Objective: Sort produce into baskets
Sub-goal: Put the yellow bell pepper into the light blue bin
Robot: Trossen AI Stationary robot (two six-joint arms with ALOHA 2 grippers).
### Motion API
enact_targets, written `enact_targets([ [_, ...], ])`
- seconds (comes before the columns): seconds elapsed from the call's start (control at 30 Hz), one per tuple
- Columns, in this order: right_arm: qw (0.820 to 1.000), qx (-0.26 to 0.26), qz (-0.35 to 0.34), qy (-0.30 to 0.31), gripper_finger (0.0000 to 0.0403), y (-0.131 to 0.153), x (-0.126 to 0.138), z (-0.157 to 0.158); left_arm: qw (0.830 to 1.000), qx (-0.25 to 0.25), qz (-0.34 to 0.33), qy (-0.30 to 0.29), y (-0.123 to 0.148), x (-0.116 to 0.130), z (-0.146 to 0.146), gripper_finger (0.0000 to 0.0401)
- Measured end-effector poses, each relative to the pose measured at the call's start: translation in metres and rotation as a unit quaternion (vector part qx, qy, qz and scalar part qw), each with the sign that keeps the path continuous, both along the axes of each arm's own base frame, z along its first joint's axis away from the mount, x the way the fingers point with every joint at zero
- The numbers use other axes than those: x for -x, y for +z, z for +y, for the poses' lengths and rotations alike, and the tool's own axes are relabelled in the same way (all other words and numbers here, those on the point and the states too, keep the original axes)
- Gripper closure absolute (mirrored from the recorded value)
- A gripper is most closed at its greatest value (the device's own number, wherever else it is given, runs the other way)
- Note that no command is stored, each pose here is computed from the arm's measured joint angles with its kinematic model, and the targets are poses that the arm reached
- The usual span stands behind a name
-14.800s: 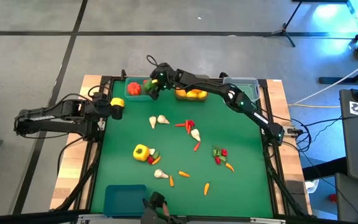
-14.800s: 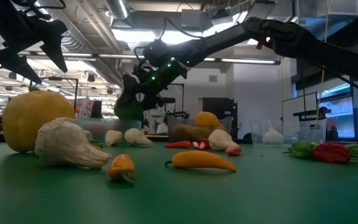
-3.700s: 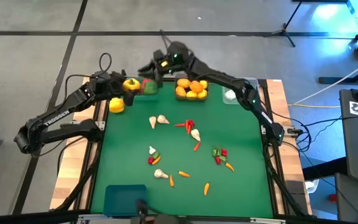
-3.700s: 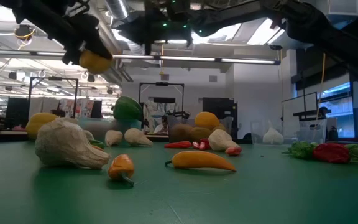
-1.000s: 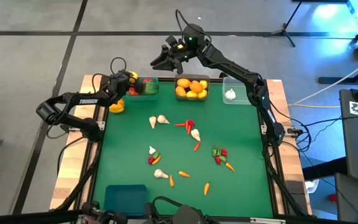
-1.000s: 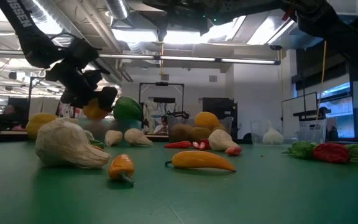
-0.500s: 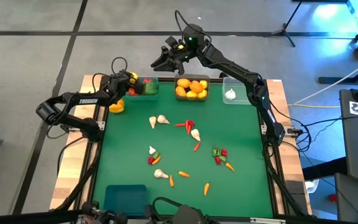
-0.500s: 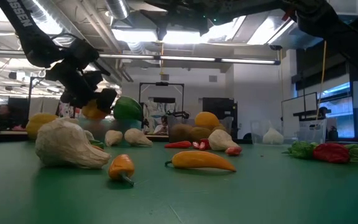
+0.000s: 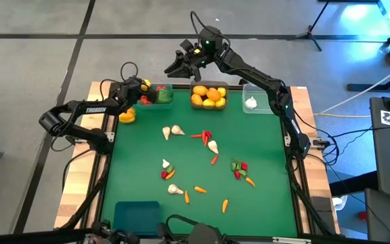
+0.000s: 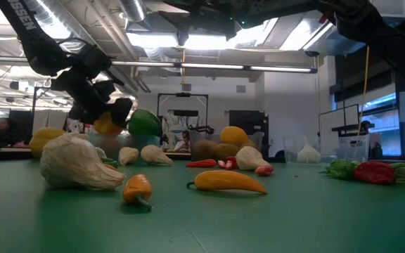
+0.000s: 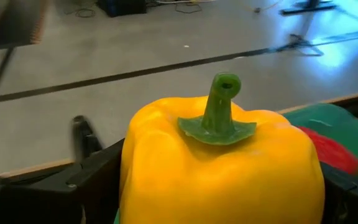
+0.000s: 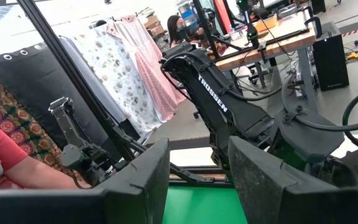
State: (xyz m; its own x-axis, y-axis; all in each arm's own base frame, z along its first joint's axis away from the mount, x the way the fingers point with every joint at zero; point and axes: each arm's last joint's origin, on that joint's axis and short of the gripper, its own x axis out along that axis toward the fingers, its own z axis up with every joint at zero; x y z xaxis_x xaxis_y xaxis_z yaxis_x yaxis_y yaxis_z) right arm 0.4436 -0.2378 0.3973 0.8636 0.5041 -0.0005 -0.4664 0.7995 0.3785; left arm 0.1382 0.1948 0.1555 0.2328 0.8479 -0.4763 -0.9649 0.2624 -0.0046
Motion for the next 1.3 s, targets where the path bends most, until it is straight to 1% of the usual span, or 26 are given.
enact_targets([
  [0.17, 1.0, 0.008, 0.0, 0.003, 0.0242, -0.002, 0.0, 0.0, 0.999, 0.015, -0.018, -0.034, 0.0, -0.002, -0.001, 0.0062],
  [0.23, 1.0, 0.015, 0.008, -0.005, 0.0242, -0.006, 0.0, 0.0, 0.999, 0.028, -0.012, -0.042, 0.003, -0.003, -0.001, 0.0054],
  [0.37, 0.995, 0.061, 0.049, -0.066, 0.0239, -0.022, -0.001, -0.002, 0.996, 0.059, 0.033, -0.059, 0.002, -0.002, -0.001, 0.0028],
  [0.43, 0.991, 0.08, 0.063, -0.083, 0.0228, -0.03, -0.004, -0.003, 0.996, 0.057, 0.037, -0.06, 0.007, -0.003, 0.003, 0.0015],
  [0.47, 0.991, 0.079, 0.069, -0.083, 0.022, -0.032, -0.005, -0.003, 0.996, 0.056, 0.04, -0.06, 0.009, -0.003, 0.003, 0.001],
  [0.57, 0.992, 0.073, 0.076, -0.071, 0.0191, -0.038, -0.008, -0.001, 0.994, 0.072, 0.058, -0.063, 0.006, -0.002, 0.002, 0.0004],
  [0.67, 0.992, 0.07, 0.082, -0.068, 0.0166, -0.039, -0.008, 0.001, 0.994, 0.071, 0.049, -0.071, 0.007, -0.003, 0.002, 0.0005],
  [0.77, 0.992, 0.069, 0.083, -0.068, 0.0151, -0.039, -0.008, 0.001, 0.993, 0.074, 0.045, -0.081, 0.009, -0.003, 0.0, 0.0003],
  [0.97, 0.992, 0.069, 0.083, -0.071, 0.0149, -0.039, -0.007, -0.001, 0.993, 0.06, 0.035, -0.092, 0.023, 0.002, -0.006, 0.0003],
  [1.07, 0.992, 0.07, 0.083, -0.07, 0.0149, -0.039, -0.007, -0.001, 0.993, 0.062, 0.034, -0.096, 0.029, 0.005, -0.012, 0.0002],
  [1.2, 0.992, 0.071, 0.083, -0.071, 0.0148, -0.039, -0.007, -0.001, 0.992, 0.077, 0.038, -0.095, 0.033, 0.011, -0.019, 0.0003],
  [1.3, 0.992, 0.07, 0.083, -0.071, 0.0148, -0.039, -0.007, -0.001, 0.99, 0.097, 0.026, -0.1, 0.037, 0.014, -0.028, 0.0003],
])
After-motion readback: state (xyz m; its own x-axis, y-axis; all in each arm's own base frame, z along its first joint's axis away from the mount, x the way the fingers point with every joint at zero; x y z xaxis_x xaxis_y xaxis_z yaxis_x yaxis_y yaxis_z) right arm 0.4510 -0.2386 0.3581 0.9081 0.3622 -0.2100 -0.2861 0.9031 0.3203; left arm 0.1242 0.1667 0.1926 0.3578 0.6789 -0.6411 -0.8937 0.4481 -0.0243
